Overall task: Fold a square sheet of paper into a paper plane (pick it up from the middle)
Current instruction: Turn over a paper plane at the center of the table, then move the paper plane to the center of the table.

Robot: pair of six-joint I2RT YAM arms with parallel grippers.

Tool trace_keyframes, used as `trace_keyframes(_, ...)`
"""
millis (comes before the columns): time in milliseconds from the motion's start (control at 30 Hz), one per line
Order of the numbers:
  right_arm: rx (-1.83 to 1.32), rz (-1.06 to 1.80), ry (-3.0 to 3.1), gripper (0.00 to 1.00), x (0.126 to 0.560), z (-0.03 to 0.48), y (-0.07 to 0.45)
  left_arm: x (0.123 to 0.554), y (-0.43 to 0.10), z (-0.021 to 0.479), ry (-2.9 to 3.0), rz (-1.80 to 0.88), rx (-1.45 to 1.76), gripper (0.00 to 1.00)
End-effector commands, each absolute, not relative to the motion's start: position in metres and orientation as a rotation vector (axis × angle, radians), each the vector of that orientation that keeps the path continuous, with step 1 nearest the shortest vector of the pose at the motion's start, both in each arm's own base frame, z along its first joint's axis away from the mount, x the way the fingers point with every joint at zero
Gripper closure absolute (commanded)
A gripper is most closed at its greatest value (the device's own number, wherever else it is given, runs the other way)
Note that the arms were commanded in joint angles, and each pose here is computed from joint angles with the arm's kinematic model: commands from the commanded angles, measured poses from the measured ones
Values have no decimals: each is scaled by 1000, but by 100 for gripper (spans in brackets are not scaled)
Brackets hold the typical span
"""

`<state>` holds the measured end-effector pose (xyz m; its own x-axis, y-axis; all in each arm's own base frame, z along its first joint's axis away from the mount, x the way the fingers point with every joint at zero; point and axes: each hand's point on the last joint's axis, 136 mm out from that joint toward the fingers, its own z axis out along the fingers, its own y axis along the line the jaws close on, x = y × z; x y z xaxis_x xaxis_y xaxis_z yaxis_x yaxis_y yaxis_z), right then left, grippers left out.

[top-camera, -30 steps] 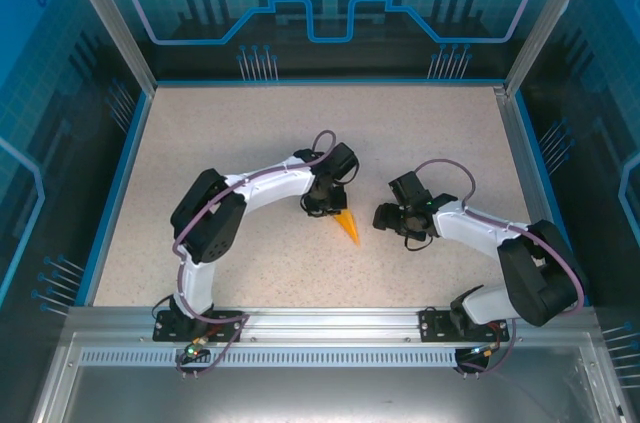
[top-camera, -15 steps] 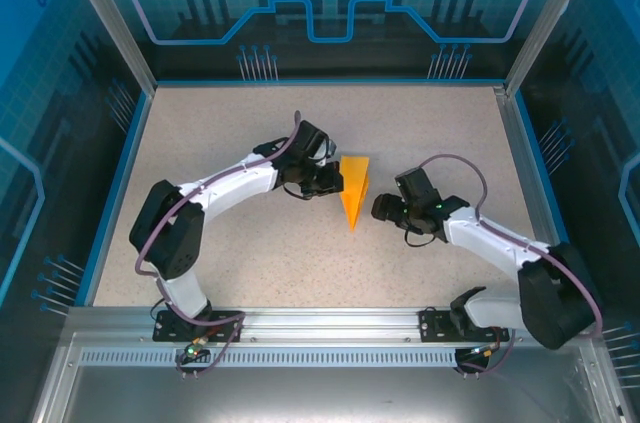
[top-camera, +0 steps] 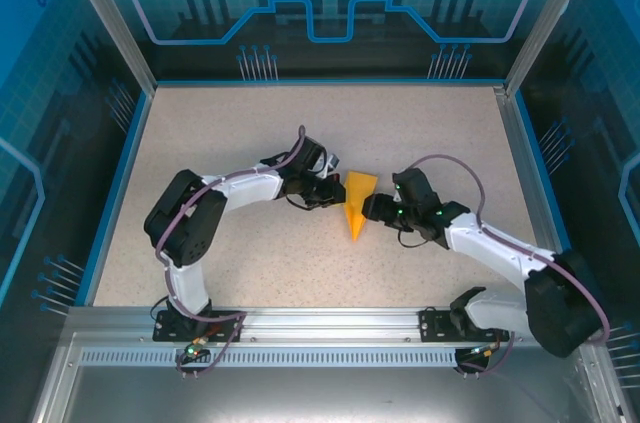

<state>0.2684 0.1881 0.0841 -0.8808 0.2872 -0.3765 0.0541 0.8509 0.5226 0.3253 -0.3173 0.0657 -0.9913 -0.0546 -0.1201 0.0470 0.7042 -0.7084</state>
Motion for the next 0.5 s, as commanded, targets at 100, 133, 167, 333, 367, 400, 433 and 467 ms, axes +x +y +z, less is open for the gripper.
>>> trace_keyframes(100,148,775,2588,50,287,89,227,324,-307,40,2802,-1187,-96,100)
trace_keyframes(133,144,777,2591,51,290,89,231,323,-305,37,2807,-1182,-104,100)
trace_keyframes(167,141,776,2593,52,292,88,233,323,-303,35,2811,-1174,-111,100)
trace_keyframes(333,100,762,2617,53,305,87,246,319,-298,27,2829,-1147,-133,100)
trace_keyframes(367,89,761,2634,53,303,83,247,319,-297,27,2830,-1147,-136,100)
trace_keyframes(400,76,774,2626,54,308,87,253,319,-297,27,2828,-1151,-136,100)
trace_keyframes(433,64,779,2631,54,309,87,256,319,-297,27,2829,-1152,-133,100)
trace_keyframes(467,56,779,2637,54,310,86,258,319,-296,28,2829,-1151,-133,100)
